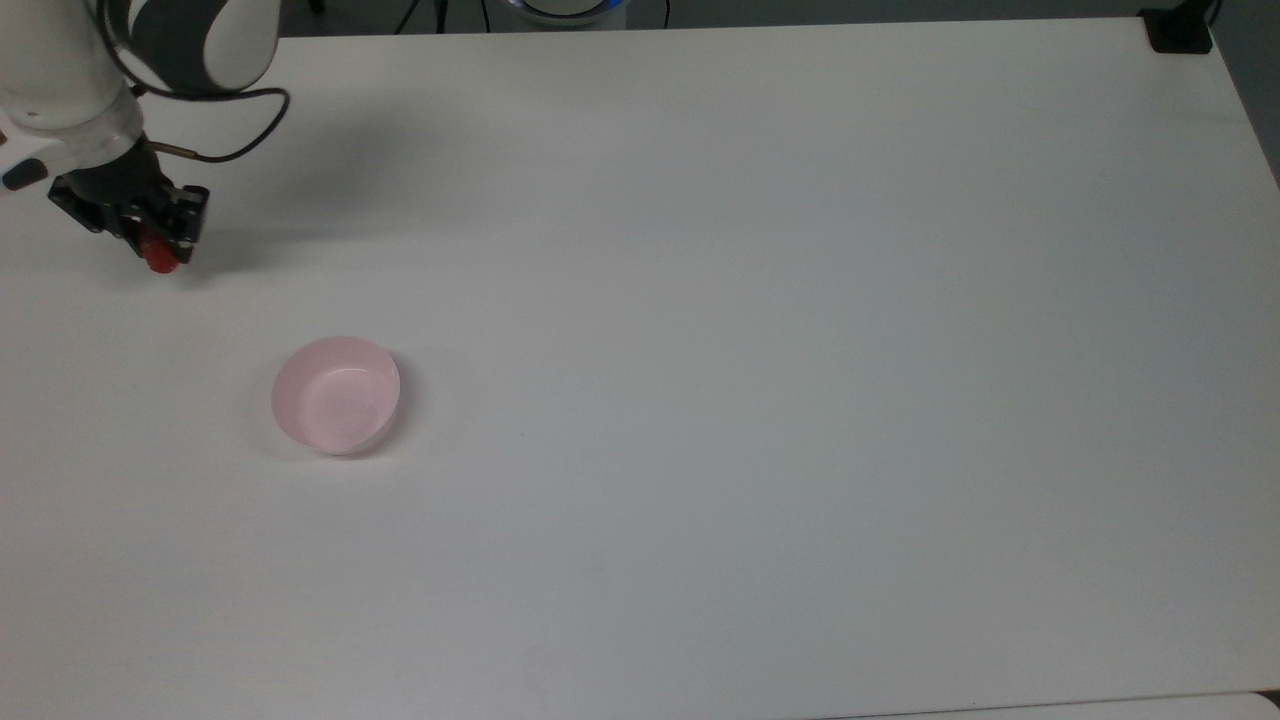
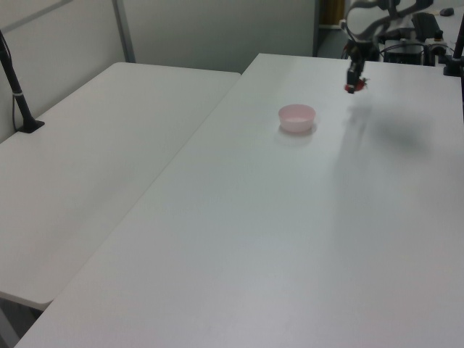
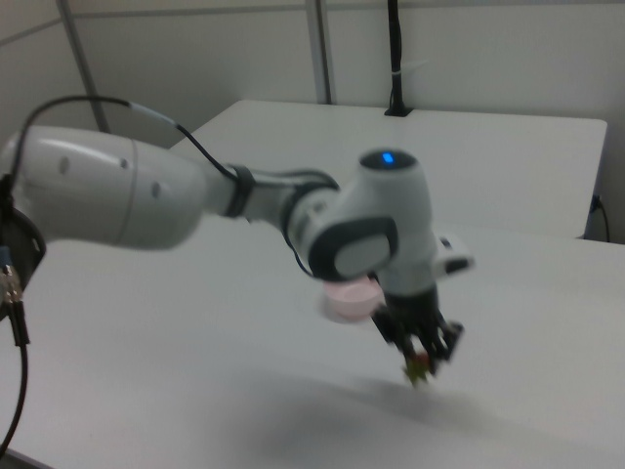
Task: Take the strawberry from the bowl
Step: 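Lift the strawberry out of the bowl and carry it away from the bowl, then open the gripper to release the strawberry on the table and raise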
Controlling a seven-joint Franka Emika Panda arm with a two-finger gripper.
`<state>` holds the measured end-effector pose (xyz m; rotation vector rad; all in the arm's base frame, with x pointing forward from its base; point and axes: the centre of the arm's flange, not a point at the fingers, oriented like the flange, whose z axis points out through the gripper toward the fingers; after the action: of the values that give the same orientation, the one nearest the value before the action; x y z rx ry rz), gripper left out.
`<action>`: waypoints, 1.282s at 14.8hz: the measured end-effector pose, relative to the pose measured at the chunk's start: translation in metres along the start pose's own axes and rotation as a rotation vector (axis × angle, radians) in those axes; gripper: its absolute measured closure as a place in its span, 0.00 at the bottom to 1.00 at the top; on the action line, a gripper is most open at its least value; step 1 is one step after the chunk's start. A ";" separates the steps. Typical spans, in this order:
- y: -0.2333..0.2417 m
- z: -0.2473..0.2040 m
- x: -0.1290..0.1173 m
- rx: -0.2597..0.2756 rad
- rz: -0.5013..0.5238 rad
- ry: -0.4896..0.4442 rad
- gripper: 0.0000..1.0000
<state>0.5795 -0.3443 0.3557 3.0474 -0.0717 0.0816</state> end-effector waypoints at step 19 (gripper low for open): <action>-0.157 -0.204 0.006 0.015 0.055 -0.029 0.00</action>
<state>0.5831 -0.1690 0.5445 3.0617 -0.1572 0.0424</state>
